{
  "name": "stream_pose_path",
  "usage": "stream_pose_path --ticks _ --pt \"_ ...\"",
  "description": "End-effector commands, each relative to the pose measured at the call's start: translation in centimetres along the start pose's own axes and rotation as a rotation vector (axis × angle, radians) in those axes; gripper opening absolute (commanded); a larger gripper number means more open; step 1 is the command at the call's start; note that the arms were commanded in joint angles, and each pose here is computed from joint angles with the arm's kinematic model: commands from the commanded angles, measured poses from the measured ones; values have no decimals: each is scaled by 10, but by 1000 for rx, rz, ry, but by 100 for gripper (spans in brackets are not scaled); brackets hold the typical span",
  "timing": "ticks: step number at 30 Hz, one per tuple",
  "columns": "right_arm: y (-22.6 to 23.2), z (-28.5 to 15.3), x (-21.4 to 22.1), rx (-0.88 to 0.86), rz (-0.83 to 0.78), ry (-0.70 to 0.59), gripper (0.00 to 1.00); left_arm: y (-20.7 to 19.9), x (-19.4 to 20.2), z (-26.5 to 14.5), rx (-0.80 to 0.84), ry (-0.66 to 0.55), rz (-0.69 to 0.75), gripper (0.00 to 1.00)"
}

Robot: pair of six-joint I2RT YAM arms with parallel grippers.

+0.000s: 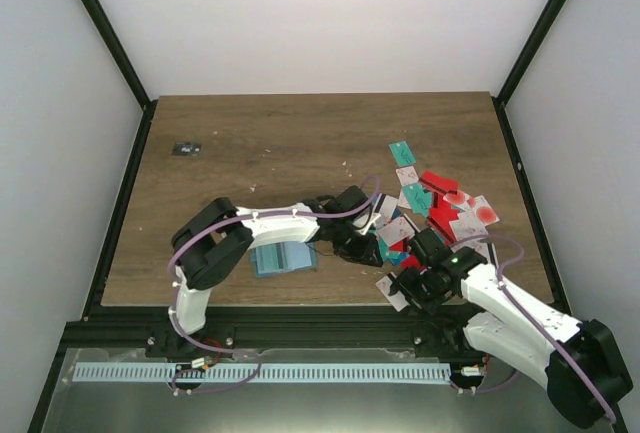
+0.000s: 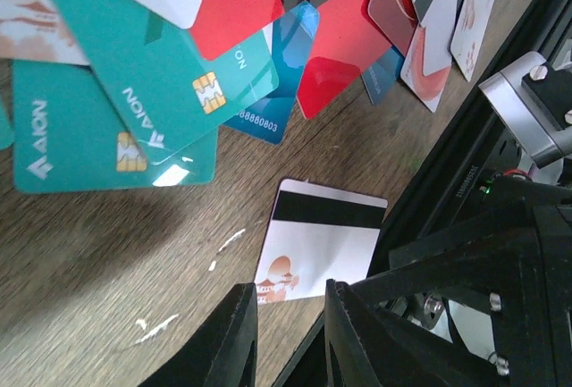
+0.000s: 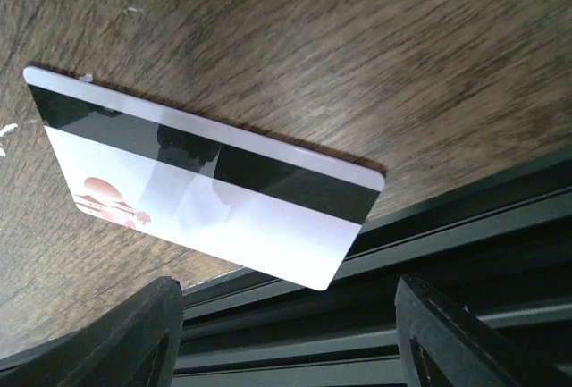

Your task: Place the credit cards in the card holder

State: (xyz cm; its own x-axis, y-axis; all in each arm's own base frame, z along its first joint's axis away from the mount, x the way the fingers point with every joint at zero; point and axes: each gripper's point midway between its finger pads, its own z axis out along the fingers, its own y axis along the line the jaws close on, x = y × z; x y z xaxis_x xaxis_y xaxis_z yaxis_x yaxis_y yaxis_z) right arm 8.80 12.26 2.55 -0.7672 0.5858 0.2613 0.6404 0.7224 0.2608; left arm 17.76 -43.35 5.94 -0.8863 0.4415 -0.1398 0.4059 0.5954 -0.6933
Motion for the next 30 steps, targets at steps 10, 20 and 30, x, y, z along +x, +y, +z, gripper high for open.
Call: stream_pose_path --ticks 10,20,30 --pt "3 16 0 -75 58 11 63 2 4 30 25 92 32 23" --pt "3 23 -3 -88 62 7 52 9 19 52 18 153 31 23" --pt "3 23 -4 -103 60 -3 34 12 39 69 15 213 37 23"
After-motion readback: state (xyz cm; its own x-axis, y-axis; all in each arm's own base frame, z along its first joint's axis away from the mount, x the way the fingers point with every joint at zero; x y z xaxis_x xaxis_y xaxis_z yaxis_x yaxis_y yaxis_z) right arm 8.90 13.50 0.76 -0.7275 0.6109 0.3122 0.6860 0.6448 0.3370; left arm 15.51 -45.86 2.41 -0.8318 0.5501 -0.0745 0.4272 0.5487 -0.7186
